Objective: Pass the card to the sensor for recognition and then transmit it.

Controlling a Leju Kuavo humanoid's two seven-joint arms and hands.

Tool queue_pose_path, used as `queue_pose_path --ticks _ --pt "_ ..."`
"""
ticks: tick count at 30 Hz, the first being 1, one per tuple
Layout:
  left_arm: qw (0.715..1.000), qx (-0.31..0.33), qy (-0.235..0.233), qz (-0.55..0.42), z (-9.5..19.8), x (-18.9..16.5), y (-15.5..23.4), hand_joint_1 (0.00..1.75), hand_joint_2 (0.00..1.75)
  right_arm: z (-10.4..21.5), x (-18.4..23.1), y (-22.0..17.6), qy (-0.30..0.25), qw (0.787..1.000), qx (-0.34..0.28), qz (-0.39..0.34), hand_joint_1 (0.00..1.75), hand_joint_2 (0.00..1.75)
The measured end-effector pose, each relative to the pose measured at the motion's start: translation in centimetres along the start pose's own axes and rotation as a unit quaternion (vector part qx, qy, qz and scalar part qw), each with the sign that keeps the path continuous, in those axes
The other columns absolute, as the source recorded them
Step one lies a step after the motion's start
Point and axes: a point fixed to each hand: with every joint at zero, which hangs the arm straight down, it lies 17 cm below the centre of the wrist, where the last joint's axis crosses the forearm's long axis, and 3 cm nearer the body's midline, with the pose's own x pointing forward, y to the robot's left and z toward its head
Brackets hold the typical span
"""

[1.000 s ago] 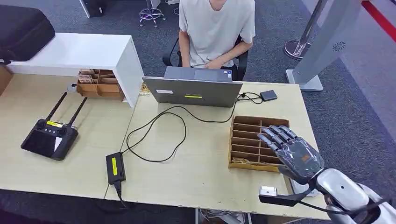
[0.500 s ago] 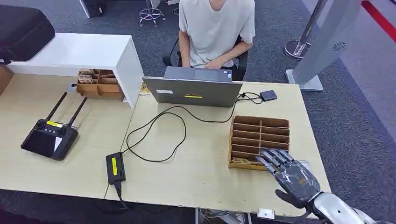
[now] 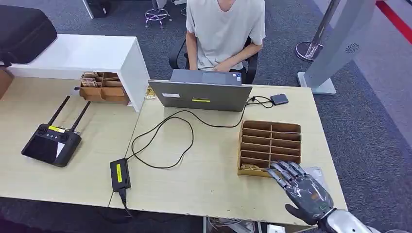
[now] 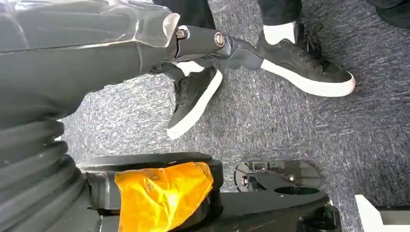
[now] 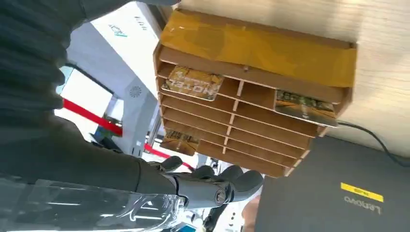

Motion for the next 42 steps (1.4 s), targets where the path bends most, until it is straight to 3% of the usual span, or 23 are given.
queue_pose_path --ticks 14,27,42 --pt "1.000 0.000 0.000 0.001 0.0 0.0 -0.1 0.00 1.75 -1.8 4.4 0.6 -0.014 0.999 -0.043 -0.021 0.00 1.75" --pt "1.000 0.000 0.002 0.002 0.0 0.0 -0.1 0.00 1.75 -2.1 5.2 1.3 -0.013 0.999 -0.040 -0.032 0.00 1.75" --pt "1.000 0.000 0.003 0.002 0.0 -0.1 -0.1 0.00 1.75 -3.4 5.9 0.6 -0.002 0.997 -0.079 -0.026 0.00 1.75"
